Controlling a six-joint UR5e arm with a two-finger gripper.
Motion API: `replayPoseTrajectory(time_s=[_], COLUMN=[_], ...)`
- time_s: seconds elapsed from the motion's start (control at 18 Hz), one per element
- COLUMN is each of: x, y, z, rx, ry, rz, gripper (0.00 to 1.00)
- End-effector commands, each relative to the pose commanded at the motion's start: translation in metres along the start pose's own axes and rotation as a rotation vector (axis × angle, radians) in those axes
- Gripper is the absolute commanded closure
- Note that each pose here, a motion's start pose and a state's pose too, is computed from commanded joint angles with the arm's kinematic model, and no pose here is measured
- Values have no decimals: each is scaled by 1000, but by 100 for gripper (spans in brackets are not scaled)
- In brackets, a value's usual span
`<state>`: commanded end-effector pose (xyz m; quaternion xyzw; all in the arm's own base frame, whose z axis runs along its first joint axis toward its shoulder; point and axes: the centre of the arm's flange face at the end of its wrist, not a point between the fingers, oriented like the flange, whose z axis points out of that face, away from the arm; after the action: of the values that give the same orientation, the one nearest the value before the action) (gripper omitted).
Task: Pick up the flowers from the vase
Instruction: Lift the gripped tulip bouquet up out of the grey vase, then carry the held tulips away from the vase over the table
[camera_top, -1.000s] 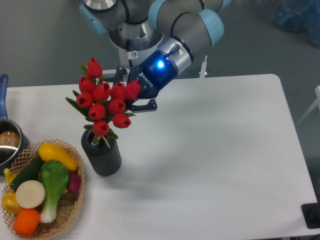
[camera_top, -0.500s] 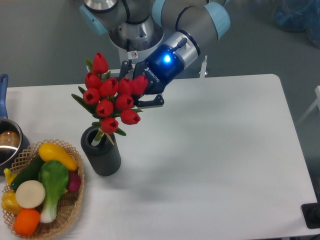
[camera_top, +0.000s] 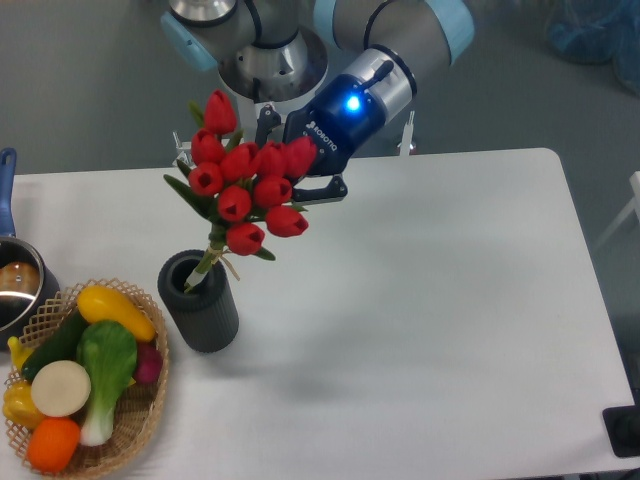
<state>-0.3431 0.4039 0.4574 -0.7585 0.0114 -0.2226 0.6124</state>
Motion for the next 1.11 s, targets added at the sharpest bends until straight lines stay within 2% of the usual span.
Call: replayPoseTrajectory(time_s=[0.39, 0.67, 0.89, 1.11], x=[-3, -11, -28, -44], y=[-5, -20, -46, -51], z=[-9, -17, -55, -68], rx=[31, 30, 33, -121], ry=[1, -21, -112, -262], rz=[-18, 21, 74, 130], gripper=[84, 84, 83, 83])
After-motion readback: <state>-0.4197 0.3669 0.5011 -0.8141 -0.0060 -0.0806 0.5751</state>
